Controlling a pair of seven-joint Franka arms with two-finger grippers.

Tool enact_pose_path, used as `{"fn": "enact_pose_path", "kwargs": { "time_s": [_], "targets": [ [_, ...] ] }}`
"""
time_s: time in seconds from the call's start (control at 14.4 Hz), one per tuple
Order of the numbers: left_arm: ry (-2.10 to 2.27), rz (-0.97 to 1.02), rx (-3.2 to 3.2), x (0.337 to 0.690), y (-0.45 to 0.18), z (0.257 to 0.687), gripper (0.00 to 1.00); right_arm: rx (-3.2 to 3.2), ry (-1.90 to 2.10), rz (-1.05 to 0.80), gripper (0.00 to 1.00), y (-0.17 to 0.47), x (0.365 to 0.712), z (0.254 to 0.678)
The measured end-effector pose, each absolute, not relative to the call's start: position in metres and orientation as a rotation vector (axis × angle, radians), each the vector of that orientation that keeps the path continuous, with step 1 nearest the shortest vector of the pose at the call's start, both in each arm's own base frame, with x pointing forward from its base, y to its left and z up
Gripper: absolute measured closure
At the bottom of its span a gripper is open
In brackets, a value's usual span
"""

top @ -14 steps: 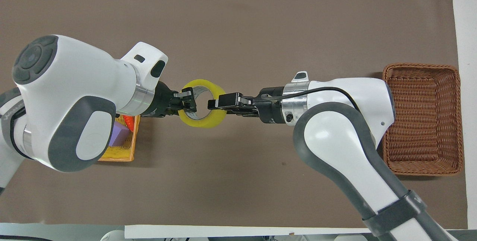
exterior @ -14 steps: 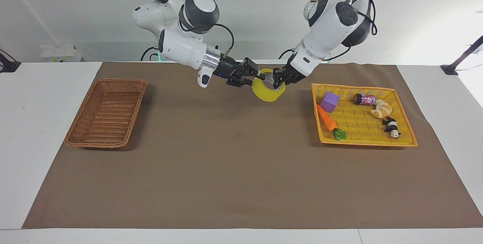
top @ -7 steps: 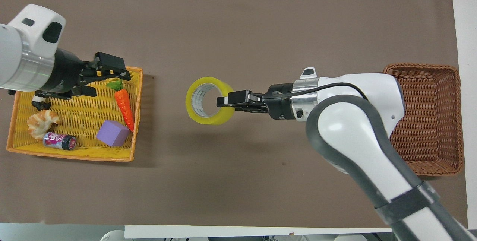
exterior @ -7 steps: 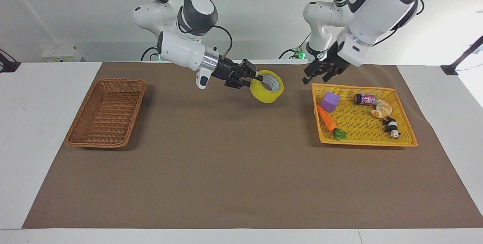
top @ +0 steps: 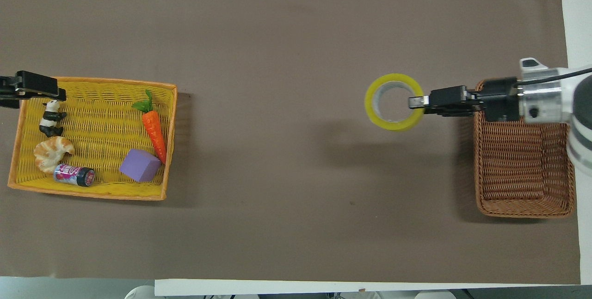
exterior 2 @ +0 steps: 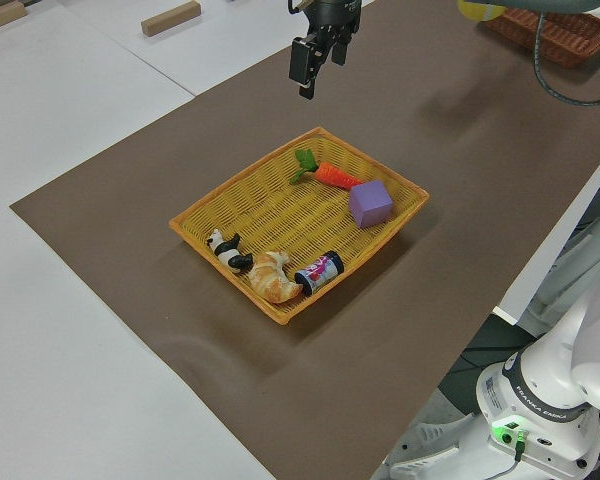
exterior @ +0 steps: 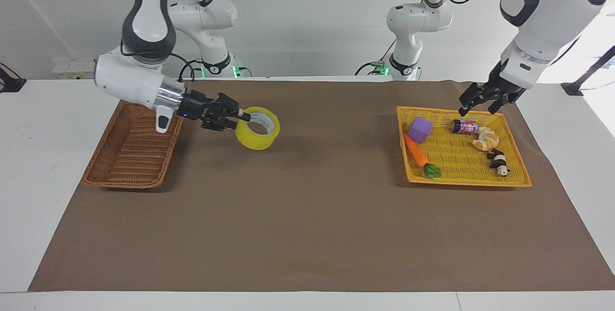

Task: Move tape to another basket
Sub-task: 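Lower the tape roll into the wicker basket with the right gripper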

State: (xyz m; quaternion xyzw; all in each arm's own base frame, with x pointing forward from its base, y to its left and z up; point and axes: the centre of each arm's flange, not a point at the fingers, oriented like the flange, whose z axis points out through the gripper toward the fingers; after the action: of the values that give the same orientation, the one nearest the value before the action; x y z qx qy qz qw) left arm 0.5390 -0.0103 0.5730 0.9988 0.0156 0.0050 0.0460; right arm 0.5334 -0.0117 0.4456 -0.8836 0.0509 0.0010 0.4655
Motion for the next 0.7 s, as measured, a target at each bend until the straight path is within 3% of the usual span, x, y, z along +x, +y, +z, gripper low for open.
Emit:
{"fn": "enact_pose_path", "kwargs": {
  "time_s": [0.35,0.7],
  "targets": [
    [0.065,0.015,3.052,0.539,0.008,0.573,0.00,-2.249,0.085,-0.034,0.46,-0.216,0.502,0.438],
    [0.059,0.015,3.053,0.539,0.006,0.573,0.00,-2.258,-0.040,0.010,0.46,-0.281,0.481,0.364]
  ]
}}
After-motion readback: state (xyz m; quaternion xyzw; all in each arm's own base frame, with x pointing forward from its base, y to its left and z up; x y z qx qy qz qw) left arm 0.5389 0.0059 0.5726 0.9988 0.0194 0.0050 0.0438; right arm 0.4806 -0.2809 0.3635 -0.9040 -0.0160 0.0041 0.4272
